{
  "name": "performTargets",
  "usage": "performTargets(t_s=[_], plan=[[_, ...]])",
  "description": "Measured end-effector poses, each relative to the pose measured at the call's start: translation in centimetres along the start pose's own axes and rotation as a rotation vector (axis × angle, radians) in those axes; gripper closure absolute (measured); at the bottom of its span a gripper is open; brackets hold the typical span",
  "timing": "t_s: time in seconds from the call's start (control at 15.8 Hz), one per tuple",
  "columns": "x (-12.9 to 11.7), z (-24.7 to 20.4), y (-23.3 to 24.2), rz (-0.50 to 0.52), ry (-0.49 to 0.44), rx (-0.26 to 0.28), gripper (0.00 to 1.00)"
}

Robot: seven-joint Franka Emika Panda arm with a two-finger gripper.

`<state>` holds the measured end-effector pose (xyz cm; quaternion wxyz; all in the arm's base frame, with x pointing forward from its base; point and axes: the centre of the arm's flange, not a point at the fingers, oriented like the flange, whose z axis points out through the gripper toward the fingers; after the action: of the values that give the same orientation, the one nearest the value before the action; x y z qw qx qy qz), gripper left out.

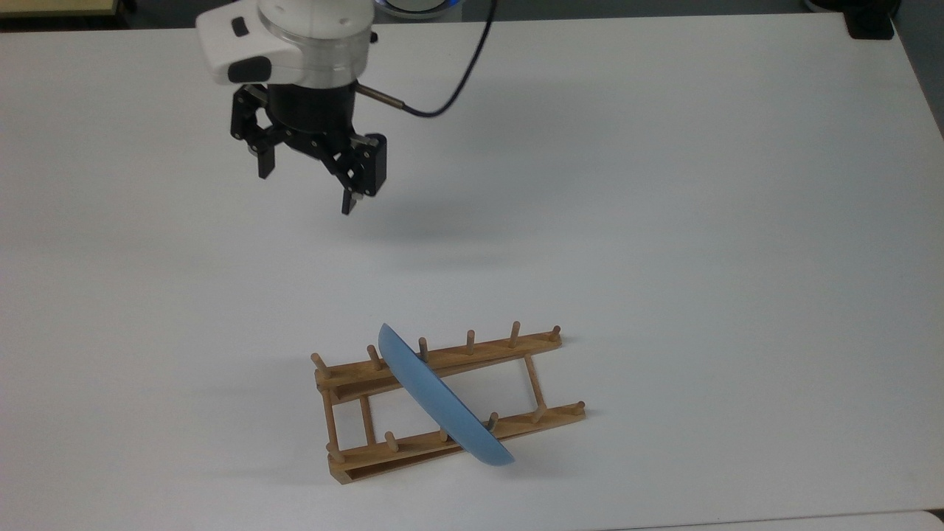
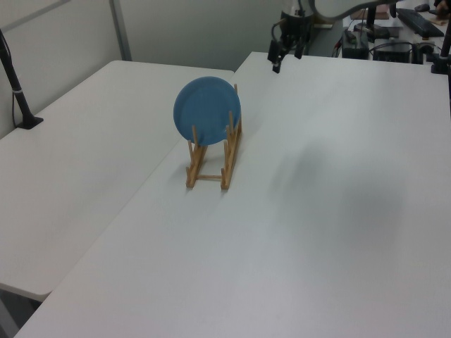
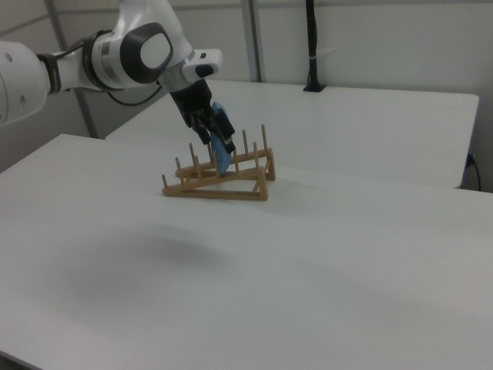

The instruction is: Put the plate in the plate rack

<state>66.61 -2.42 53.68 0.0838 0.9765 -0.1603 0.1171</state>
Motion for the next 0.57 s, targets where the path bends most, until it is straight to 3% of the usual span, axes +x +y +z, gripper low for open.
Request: performTargets(t_s=[0.19, 0.57], plan=[[-1.1, -1.8, 1.8, -0.142, -0.083, 0.020, 0.00], [-4.5, -9.3, 5.8, -0.299, -0.166, 0.046, 0.00]])
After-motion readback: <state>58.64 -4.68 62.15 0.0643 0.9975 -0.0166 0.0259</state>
